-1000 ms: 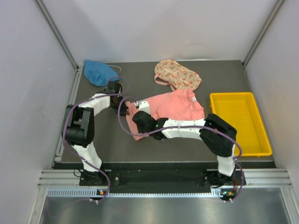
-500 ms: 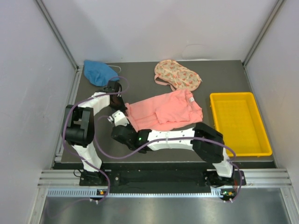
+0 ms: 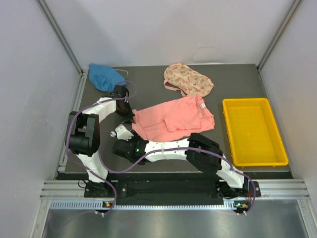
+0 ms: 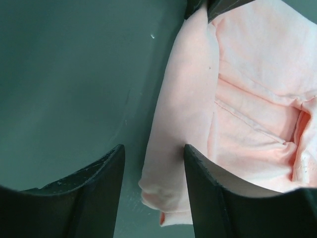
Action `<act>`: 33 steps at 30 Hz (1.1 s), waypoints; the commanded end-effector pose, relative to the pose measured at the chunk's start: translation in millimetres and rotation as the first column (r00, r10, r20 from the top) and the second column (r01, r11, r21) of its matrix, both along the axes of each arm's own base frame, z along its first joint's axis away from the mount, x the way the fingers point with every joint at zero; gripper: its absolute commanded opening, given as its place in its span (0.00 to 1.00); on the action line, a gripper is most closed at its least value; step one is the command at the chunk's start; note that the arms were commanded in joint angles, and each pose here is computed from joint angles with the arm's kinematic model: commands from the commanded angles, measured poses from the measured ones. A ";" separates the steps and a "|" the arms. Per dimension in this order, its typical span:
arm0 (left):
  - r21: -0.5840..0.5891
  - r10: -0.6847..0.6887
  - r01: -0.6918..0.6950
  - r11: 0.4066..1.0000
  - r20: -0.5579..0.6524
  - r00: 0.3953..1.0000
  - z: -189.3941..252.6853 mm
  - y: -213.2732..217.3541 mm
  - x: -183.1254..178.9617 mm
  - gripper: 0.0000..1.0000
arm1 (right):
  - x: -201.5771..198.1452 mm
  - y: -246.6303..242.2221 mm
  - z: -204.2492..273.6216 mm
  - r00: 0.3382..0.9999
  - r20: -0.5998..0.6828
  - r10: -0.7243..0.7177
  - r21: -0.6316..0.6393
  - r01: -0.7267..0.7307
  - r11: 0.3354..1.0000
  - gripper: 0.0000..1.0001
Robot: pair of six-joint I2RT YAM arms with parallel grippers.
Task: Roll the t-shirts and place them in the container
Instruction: Roll the T-shirt to the center of the board.
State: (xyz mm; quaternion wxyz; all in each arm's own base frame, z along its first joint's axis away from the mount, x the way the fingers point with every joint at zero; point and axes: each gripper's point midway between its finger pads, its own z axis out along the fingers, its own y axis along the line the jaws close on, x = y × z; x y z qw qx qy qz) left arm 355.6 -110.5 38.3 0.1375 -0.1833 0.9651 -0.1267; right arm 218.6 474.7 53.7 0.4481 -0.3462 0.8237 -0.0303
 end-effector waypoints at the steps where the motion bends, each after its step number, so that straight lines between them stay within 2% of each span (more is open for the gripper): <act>1: 0.018 0.001 -0.001 1.000 -0.005 1.000 0.3 4.4 4.4 0.00 | -4.7 5.9 -0.5 1.000 0.017 0.015 -0.062 -0.014 0.998 0.52; 9: 0.017 0.001 -0.001 1.000 0.001 1.000 2.8 4.0 6.2 0.00 | -3.1 -6.9 -16.0 0.999 0.019 -0.026 -0.167 0.029 0.986 0.51; 12: 0.015 0.001 -0.001 1.000 0.001 1.000 2.5 3.7 6.4 0.00 | 0.1 -16.8 -18.4 0.997 0.042 -0.059 -0.241 0.068 0.968 0.50; 22: 0.013 0.002 -0.002 1.000 0.000 1.000 1.3 3.4 6.4 0.00 | -2.0 -21.7 -22.4 0.998 0.034 -0.061 -0.242 0.067 0.968 0.44; 24: 0.011 0.002 -0.002 1.000 -0.003 1.000 0.5 3.6 5.8 0.00 | -1.1 -20.0 -9.3 0.998 0.034 -0.062 -0.195 0.067 0.979 0.43; 26: 0.009 0.000 0.000 1.000 0.003 1.000 2.2 3.3 6.4 0.00 | -2.2 -18.7 -9.0 0.998 0.015 -0.058 -0.142 0.059 0.988 0.35; 27: 0.009 0.000 0.000 1.000 0.004 1.000 2.8 3.2 6.5 0.00 | -1.9 -10.0 7.2 0.999 0.006 -0.053 -0.061 0.053 0.997 0.34; 28: 0.008 -0.003 0.003 1.000 0.008 1.000 3.9 3.1 6.6 0.00 | -3.8 -14.9 3.4 0.999 -0.003 -0.048 -0.056 0.047 0.997 0.32; 33: -0.007 -0.010 0.010 1.000 0.031 0.999 11.7 1.6 9.1 0.02 | -7.0 -14.3 38.9 0.999 -0.035 -0.030 0.138 0.035 0.990 0.26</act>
